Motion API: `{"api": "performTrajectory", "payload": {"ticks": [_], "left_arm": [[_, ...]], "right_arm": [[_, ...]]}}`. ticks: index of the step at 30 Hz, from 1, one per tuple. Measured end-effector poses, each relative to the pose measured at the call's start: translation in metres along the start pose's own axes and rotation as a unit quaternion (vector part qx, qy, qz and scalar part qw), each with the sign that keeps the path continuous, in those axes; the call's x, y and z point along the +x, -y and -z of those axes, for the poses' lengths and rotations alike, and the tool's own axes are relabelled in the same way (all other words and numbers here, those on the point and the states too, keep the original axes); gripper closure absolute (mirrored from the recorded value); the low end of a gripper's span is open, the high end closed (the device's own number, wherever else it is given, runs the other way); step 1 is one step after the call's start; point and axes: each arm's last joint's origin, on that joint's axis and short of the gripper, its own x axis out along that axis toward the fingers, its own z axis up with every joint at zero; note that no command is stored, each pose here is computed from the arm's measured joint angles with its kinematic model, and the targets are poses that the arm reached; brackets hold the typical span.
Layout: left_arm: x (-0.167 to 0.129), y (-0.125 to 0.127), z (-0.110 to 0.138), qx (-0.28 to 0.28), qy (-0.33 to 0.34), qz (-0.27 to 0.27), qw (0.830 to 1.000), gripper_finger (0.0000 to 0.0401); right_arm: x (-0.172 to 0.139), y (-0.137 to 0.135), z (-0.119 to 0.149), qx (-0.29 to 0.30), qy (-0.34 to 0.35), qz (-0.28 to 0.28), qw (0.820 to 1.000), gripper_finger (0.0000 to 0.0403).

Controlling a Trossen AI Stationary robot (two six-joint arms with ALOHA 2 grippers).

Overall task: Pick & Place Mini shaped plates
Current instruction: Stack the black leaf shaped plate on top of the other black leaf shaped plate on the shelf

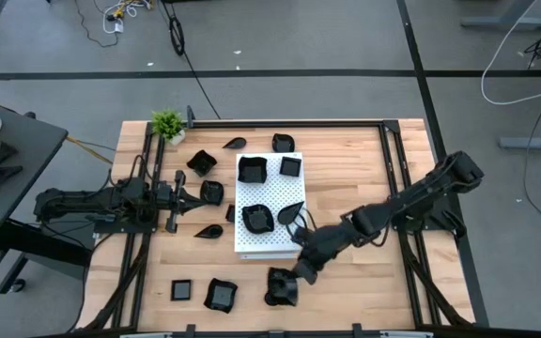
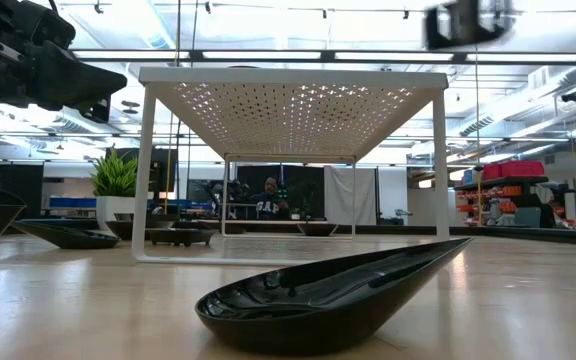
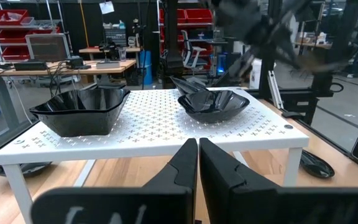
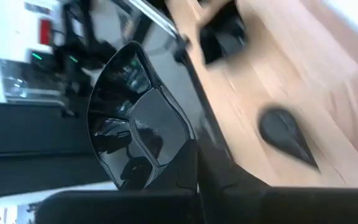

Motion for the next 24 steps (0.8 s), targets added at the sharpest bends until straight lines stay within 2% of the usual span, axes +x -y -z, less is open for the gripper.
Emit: {"api": "performTrajectory", "payload": {"ticks": [4,11,17,24], "left_arm": [[0.0,0.0,0.0,0.0,0.0,0.0,1.0,0.038],[0.0,0.0,0.0,0.0,0.0,0.0,1.0,0.038],[0.0,0.0,0.0,0.0,0.0,0.0,1.0,0.038],[0.0,0.0,0.0,0.0,0.0,0.0,1.0,0.038]], "right_arm": [[-0.01,-0.02,-0.028,-0.013,0.04,-0.028,0.999,0.04],[-0.036,-0.035,-0.081,-0.016,0.116,-0.011,0.993,0.04],[-0.051,-0.025,-0.112,0.017,0.155,-0.001,0.988,0.04],[-0.06,-0.003,-0.126,0.065,0.134,0.051,0.988,0.04]]}}
